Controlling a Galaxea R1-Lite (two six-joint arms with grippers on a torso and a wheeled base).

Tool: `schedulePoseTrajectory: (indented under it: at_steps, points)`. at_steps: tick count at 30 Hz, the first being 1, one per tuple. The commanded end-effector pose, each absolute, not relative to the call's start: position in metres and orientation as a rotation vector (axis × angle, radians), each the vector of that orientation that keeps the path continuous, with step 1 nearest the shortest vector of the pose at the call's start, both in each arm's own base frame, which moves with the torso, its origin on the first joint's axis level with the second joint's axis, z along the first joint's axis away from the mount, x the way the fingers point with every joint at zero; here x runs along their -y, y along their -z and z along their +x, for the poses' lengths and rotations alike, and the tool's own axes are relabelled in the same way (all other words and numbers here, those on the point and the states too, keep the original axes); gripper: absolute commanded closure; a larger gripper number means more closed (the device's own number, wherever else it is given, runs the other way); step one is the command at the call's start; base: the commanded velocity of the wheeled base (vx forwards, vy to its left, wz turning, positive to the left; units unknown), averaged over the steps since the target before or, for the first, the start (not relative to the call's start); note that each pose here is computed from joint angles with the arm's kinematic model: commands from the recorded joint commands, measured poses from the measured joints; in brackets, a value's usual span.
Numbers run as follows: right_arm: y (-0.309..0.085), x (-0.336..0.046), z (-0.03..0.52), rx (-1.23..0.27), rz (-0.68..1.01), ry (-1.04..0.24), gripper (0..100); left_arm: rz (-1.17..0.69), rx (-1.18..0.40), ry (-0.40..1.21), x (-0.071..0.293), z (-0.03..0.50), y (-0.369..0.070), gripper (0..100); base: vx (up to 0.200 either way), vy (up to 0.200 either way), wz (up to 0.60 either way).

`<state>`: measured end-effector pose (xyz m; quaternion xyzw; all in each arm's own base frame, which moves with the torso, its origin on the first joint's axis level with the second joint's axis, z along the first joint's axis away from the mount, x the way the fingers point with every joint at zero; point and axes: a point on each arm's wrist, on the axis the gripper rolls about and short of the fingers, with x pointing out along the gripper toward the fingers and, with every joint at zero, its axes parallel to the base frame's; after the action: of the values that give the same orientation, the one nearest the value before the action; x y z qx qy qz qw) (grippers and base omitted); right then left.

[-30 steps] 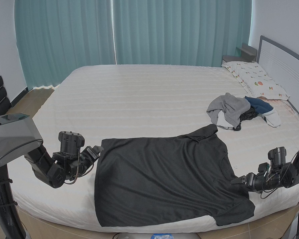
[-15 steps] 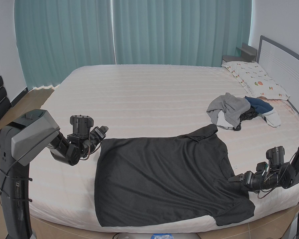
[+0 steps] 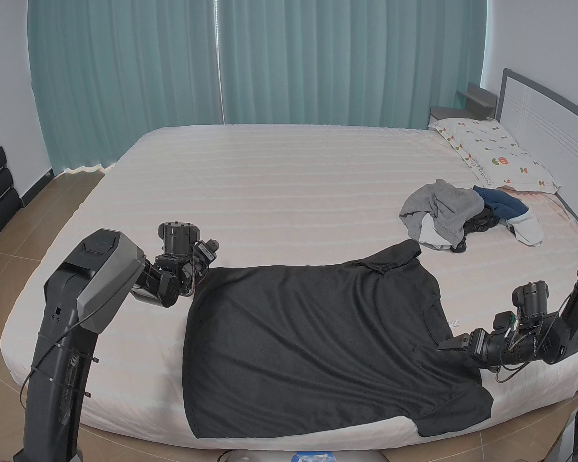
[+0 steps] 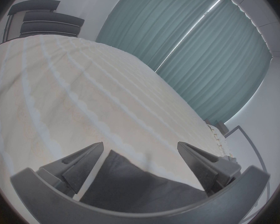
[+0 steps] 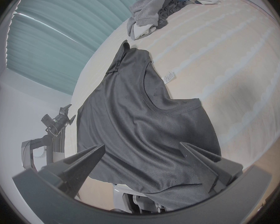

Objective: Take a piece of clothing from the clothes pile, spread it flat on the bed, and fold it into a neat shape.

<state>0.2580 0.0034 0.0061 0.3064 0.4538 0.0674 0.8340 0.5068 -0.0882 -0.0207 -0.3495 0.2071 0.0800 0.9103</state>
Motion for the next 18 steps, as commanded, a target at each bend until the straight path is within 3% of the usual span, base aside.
schedulePoseTrajectory:
  at_steps: [1, 12, 13, 18]
  points:
    - [-0.0065, -0.0039, 0.2598, -0.957, 0.65, -0.146, 0, -0.711, -0.46, -0.184, 0.0875, 0.5076, 0.0429, 0, 0.0, 0.0, 0.0]
    - [-0.0037, -0.0039, 0.2598, -0.968, 0.652, -0.142, 0, -0.705, -0.481, -0.185, 0.09, 0.5034, 0.0456, 0, 0.0, 0.0, 0.0]
    - [-0.0037, -0.0039, 0.2598, -0.968, 0.652, -0.142, 0, -0.701, -0.493, -0.186, 0.0904, 0.5012, 0.0477, 100, 0.0, 0.0, 0.0]
    - [-0.0033, -0.0039, 0.2598, -0.969, 0.653, -0.141, 0, -0.694, -0.493, -0.179, 0.0921, 0.5018, 0.0492, 100, 0.0, 0.0, 0.0]
